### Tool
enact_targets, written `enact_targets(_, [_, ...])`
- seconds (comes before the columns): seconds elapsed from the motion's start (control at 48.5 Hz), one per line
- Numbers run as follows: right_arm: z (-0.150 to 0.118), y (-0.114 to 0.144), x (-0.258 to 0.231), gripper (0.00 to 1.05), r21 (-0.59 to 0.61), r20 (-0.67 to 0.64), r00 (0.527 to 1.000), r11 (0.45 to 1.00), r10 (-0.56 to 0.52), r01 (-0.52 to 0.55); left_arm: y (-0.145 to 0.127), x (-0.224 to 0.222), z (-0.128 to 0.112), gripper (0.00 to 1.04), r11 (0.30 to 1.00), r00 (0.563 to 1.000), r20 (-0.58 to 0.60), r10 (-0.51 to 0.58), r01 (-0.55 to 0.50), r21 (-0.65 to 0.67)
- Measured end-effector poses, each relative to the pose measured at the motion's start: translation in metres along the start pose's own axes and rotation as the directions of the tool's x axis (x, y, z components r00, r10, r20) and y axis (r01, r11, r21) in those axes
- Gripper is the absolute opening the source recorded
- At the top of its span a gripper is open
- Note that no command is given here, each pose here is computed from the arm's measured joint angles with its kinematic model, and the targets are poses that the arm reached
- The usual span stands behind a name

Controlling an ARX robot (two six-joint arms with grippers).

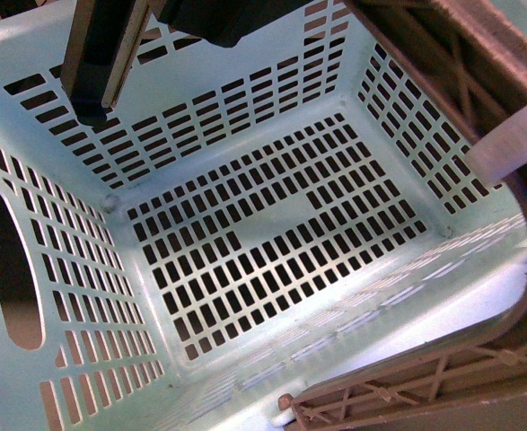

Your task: Pick apple with right arm and hold basket with left

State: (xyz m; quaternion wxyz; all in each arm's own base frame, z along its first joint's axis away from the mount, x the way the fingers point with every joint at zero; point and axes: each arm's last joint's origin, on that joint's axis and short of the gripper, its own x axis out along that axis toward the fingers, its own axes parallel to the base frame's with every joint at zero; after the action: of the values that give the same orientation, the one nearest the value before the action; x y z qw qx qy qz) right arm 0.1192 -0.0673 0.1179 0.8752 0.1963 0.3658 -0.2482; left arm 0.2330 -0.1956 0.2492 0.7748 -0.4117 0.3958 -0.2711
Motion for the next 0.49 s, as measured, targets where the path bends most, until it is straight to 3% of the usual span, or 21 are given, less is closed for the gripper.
enact_targets(0.144, [-0.006,0.001,0.048,0.96,-0.141,-0.083,0.996,0.990,-0.026,0.014,0.000,0.000,0.000,0.06,1.000,1.000,0.001,0.001,-0.001,0.000])
enact_targets(0.495, [-0.032,0.046,0.141,0.96,-0.201,-0.320,0.947,0.975,0.021,-0.089,0.000,0.000,0.000,0.06,1.000,1.000,0.001,0.001,-0.001,0.000])
